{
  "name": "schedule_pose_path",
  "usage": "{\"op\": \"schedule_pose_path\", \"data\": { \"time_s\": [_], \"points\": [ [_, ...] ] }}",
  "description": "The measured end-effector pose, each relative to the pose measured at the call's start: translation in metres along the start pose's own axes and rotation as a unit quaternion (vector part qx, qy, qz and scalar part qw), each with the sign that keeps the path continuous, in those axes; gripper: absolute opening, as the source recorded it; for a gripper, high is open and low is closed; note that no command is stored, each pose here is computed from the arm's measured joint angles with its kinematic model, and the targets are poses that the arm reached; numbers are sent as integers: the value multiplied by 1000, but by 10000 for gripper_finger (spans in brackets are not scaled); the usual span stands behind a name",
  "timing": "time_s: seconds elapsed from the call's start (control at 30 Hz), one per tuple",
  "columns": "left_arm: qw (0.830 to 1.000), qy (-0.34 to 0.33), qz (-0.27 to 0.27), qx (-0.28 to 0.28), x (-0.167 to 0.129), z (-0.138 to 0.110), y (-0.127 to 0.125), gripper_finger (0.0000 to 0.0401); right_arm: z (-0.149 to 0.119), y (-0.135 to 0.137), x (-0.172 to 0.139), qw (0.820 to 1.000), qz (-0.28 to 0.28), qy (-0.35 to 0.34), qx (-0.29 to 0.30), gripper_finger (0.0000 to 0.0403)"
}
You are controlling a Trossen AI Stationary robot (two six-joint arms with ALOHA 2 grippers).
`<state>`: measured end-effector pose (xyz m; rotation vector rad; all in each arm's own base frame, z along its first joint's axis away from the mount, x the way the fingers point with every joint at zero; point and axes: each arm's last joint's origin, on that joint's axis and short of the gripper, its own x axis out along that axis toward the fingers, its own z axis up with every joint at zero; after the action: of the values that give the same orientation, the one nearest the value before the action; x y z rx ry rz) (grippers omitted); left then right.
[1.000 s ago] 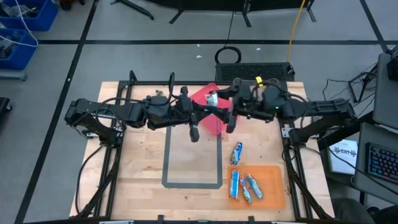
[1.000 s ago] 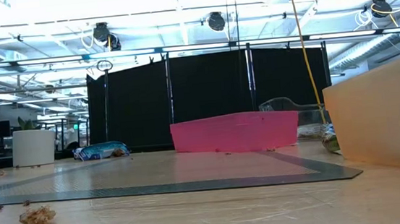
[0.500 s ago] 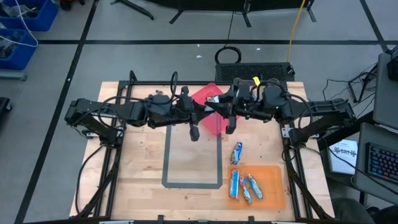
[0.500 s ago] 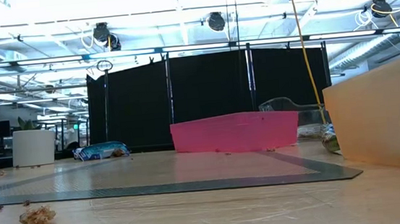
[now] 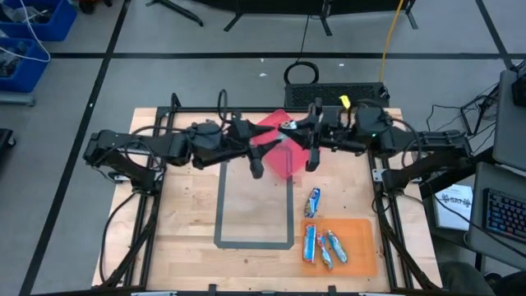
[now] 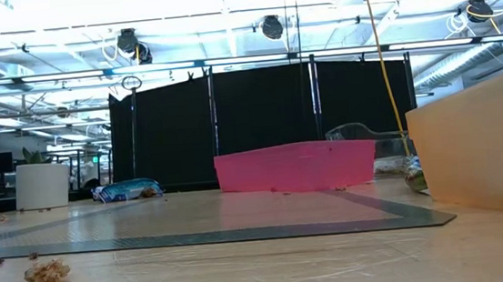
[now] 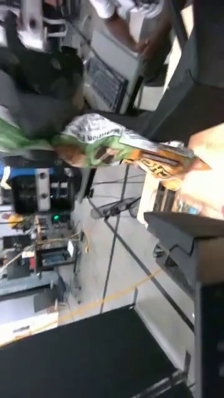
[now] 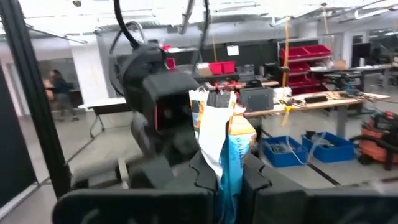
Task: Pick and place Granola Bars by type
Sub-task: Put the yellow granola bar into the transparent bin
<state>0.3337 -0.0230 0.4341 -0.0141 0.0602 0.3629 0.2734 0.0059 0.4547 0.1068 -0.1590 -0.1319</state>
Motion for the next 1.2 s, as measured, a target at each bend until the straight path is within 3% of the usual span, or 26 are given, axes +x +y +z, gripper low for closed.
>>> {"op": "schedule_pose_path", "data": {
  "time_s": [0.13, 0.47, 0.57, 0.9, 1.2],
  "points": [
    [1000, -7, 16, -4, -13, 11, 16, 241, 5, -11, -14, 999, -27, 27, -9, 6],
    [997, 54, 47, -36, -37, 15, 52, 338, 7, -66, -42, 977, -186, 102, -6, 5],
    [995, 86, 44, -37, -41, 11, 55, 347, 4, -85, -43, 967, -228, 117, -4, 5],
    [979, 189, -62, -38, -50, -5, 51, 349, -17, -144, -44, 921, -340, 184, 52, 5],
    [971, 232, -58, -29, -56, -12, 54, 349, -45, -197, -49, 877, -381, 274, 100, 4]
  ]
}}
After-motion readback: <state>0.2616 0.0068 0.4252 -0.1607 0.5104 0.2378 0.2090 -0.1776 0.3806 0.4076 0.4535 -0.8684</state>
